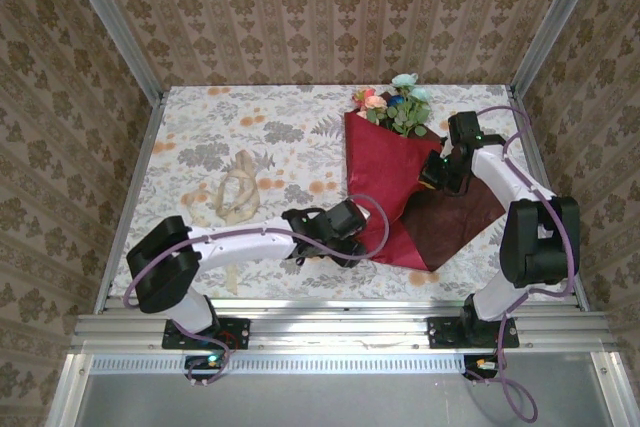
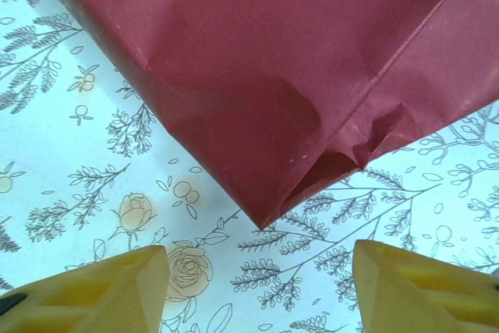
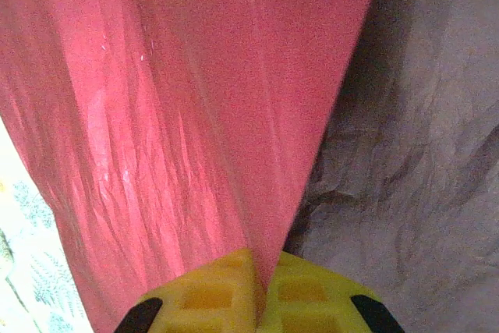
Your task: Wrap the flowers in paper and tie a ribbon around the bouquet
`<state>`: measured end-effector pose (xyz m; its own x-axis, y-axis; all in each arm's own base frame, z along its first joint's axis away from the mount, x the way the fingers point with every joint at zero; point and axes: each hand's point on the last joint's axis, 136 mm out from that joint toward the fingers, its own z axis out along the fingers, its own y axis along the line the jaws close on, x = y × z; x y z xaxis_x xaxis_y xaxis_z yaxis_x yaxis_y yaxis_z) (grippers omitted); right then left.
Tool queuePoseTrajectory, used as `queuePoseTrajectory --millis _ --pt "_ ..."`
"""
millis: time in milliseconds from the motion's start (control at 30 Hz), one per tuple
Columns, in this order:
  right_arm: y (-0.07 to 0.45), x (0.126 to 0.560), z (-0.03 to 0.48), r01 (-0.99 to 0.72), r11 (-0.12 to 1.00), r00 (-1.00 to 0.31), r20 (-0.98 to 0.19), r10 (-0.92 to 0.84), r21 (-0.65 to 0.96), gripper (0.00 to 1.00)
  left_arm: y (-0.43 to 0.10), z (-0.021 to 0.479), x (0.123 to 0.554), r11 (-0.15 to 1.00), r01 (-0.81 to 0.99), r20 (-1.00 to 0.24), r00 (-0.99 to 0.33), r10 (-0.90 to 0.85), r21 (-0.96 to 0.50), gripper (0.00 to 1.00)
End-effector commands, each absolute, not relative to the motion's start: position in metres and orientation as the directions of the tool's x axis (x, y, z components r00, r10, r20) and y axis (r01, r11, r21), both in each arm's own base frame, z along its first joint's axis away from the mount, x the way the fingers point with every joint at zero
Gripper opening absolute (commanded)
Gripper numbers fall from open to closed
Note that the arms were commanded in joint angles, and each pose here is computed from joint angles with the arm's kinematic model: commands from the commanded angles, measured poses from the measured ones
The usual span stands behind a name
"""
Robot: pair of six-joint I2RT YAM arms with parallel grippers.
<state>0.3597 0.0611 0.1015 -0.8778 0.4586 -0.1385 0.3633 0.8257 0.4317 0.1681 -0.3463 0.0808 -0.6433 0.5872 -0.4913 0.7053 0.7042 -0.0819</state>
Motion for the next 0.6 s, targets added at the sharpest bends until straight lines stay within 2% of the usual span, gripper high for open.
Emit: queuePoseTrajectory --millis 0,167,233,300,367,467,567 --pt "0.066 0.353 0.094 0.366 0.816 -0.889 -0.09 0.449 0.448 0.0 -0.343 0.081 0.184 0.743 0.669 -0.519 -0.626 0.583 0.028 0.64" --pt "0.067 0.354 0.092 0.369 0.81 -0.889 -0.083 0.451 0.455 0.0 -0.352 0.079 0.195 0.78 0.623 -0.525 -0.646 0.554 0.057 0.65" --pt "0.067 0.354 0.091 0.37 0.809 -0.888 -0.083 0.452 0.456 0.0 -0.352 0.074 0.196 0.787 0.612 -0.507 -0.656 0.56 0.078 0.57" --pt "0.066 0.354 0.091 0.37 0.808 -0.888 -0.082 0.453 0.459 0.0 -0.349 0.066 0.196 0.793 0.6 -0.479 -0.669 0.568 0.101 0.39" --pt "0.065 0.355 0.09 0.371 0.808 -0.888 -0.079 0.453 0.458 0.0 -0.345 0.059 0.192 0.787 0.605 -0.451 -0.673 0.586 0.121 0.27" --pt "0.064 0.358 0.088 0.373 0.808 -0.888 -0.078 0.454 0.456 0.0 -0.338 0.051 0.185 0.767 0.625 -0.422 -0.662 0.62 0.146 0.2" --pt "0.063 0.362 0.087 0.37 0.806 -0.888 -0.079 0.453 0.461 0.0 -0.336 0.041 0.179 0.74 0.655 -0.393 -0.646 0.654 0.155 0.23"
